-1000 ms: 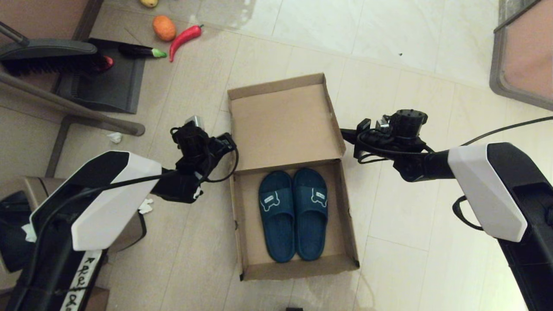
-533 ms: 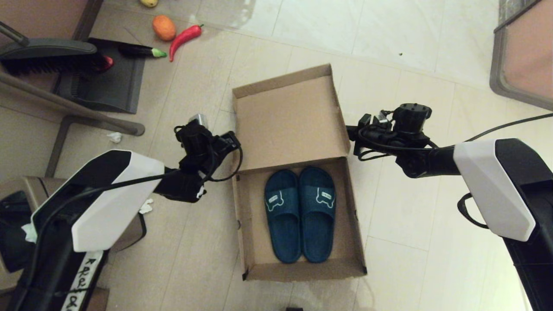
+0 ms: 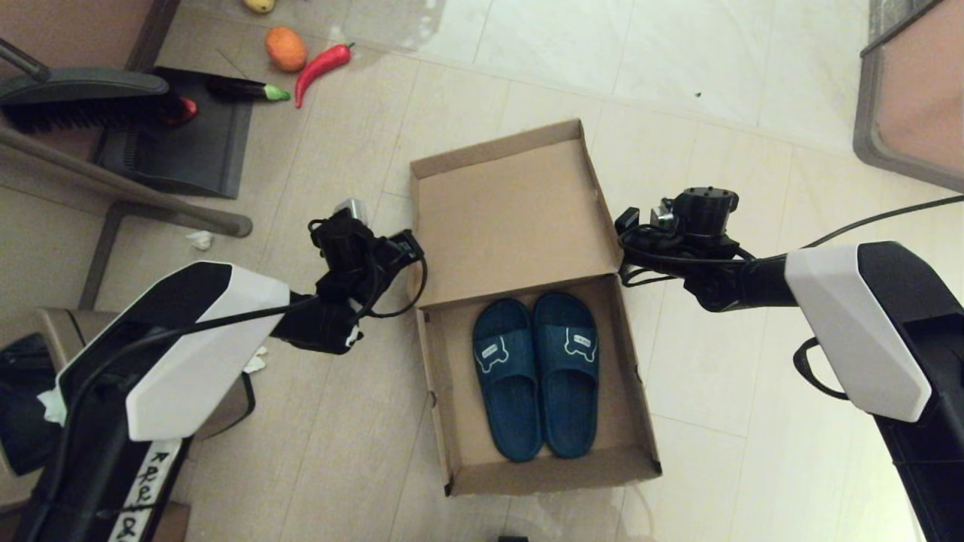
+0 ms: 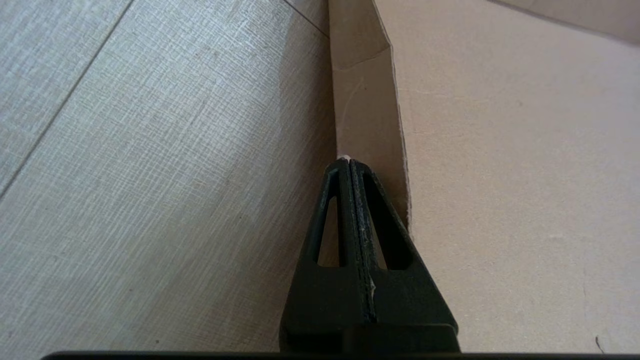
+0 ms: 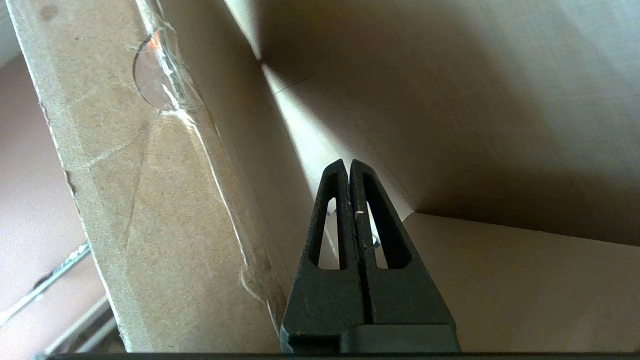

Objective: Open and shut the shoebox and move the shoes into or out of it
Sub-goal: Close the shoe box

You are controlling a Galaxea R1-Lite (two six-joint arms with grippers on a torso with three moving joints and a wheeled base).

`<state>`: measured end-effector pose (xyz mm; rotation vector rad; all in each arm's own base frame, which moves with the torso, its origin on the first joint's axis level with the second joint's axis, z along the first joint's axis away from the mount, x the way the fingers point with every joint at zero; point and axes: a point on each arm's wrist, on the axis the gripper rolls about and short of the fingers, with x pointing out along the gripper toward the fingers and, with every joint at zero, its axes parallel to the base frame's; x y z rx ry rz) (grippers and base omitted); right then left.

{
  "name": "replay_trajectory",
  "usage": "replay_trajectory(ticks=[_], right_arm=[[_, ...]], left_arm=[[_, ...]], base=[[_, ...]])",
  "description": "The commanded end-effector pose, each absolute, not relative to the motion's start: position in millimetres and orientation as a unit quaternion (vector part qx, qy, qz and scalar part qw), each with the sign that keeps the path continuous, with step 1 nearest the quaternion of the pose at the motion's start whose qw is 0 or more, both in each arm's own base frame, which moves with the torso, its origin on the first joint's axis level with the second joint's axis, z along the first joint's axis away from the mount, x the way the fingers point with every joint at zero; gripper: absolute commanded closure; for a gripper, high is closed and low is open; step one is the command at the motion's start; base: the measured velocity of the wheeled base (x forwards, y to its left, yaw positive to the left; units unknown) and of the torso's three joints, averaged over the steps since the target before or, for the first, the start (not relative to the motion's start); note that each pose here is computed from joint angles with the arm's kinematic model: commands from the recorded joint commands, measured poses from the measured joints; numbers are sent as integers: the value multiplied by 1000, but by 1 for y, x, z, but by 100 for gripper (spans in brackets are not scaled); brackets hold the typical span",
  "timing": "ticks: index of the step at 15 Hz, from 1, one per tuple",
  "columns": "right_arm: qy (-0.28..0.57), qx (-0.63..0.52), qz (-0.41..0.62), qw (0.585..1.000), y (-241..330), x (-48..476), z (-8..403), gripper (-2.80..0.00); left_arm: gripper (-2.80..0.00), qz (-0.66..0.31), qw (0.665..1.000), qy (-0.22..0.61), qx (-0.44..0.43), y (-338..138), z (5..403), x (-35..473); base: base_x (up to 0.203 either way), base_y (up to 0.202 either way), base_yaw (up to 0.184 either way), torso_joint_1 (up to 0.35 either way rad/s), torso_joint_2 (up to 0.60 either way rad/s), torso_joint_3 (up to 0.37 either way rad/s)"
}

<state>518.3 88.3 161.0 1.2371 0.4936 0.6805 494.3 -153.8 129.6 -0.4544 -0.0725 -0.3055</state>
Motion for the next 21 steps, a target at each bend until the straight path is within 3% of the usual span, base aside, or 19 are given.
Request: replay_trajectory(ticks=[1, 12, 21], right_arm=[[223, 563, 313, 731, 87, 519, 161, 0], [206, 546, 329, 743, 67, 527, 148, 0], [196, 526, 359, 746, 54, 525, 159, 0]], left_arm=[[0, -152, 961, -40, -226, -154, 132, 494], [0, -166, 959, -37, -227, -166, 141, 487], [0, -188, 952, -65, -232, -170, 192, 467]], base=[[0, 0, 0, 0, 0, 0], [0, 0, 0, 0, 0, 0], [0, 0, 0, 0, 0, 0]])
